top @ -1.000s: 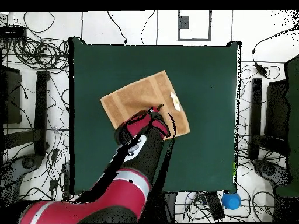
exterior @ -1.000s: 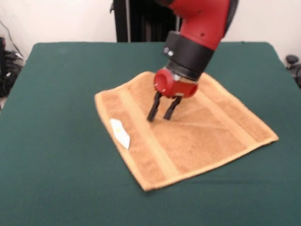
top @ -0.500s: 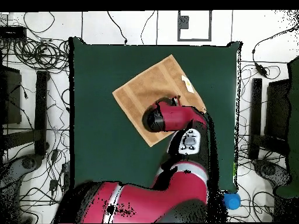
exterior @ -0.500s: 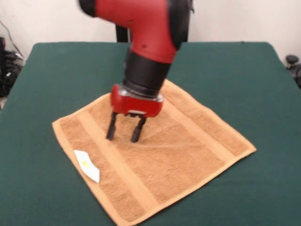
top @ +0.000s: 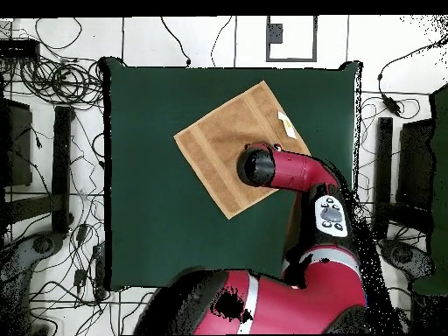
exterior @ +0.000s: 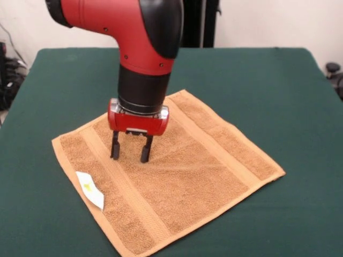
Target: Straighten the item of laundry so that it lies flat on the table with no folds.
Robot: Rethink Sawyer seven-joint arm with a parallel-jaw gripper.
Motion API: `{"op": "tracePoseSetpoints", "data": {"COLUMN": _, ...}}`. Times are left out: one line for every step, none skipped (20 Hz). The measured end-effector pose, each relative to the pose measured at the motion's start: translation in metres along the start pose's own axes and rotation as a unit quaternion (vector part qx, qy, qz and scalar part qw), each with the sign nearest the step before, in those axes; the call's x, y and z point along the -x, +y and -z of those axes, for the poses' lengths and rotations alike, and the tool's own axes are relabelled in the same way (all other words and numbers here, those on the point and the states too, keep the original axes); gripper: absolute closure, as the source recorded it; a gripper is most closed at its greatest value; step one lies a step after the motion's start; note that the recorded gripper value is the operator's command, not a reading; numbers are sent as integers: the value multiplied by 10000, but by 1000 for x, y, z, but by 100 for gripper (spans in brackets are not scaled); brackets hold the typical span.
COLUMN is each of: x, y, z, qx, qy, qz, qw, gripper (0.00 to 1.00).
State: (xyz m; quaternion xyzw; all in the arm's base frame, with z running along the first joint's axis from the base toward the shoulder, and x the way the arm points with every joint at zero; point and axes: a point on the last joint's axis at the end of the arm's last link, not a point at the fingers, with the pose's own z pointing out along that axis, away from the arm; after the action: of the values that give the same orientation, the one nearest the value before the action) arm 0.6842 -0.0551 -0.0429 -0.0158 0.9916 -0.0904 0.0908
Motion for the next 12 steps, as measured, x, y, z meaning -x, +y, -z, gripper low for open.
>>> {"op": "tracePoseSetpoints", "data": {"x": 1, "y": 1, "z": 0, "qx": 61, "qy": 7, "qz": -38, "qw": 10000, "gripper": 0}}
{"op": "tracePoseSetpoints", "data": {"x": 1, "y": 1, "z": 0, "qx": 76, "qy": 5, "qz": -45, "qw": 10000, "gripper": 0}}
{"op": "tracePoseSetpoints", "data": {"x": 1, "y": 1, "z": -1, "qx": 86, "qy": 5, "qz": -51, "qw": 9999, "gripper": 0}}
{"op": "tracePoseSetpoints", "data": {"x": 1, "y": 1, "z": -1, "qx": 100, "qy": 7, "qz": -70, "qw": 9999, "gripper": 0}}
{"op": "tracePoseSetpoints", "data": {"x": 1, "y": 0, "z": -1, "qx": 106, "qy": 10, "qz": -78, "qw": 9999, "gripper": 0}}
{"op": "tracePoseSetpoints", "data": {"x": 0, "y": 0, "z": 0, "qx": 112, "qy": 13, "qz": -83, "qw": 9999, "gripper": 0}}
{"op": "tracePoseSetpoints", "data": {"x": 0, "y": 0, "z": 0, "qx": 118, "qy": 16, "qz": -87, "qw": 9999, "gripper": 0}}
{"op": "tracePoseSetpoints", "data": {"x": 0, "y": 0, "z": 0, "qx": 125, "qy": 18, "qz": -91, "qw": 9999, "gripper": 0}}
{"op": "tracePoseSetpoints", "data": {"x": -1, "y": 1, "z": 1, "qx": 131, "qy": 28, "qz": -91, "qw": 9999, "gripper": 0}}
{"op": "tracePoseSetpoints", "data": {"x": -3, "y": 2, "z": 3, "qx": 142, "qy": 49, "qz": -89, "qw": 9998, "gripper": 0}}
{"op": "tracePoseSetpoints", "data": {"x": -4, "y": 3, "z": 4, "qx": 148, "qy": 66, "qz": -88, "qw": 9998, "gripper": 0}}
{"op": "tracePoseSetpoints", "data": {"x": -5, "y": 3, "z": 4, "qx": 154, "qy": 89, "qz": -85, "qw": 9998, "gripper": 0}}
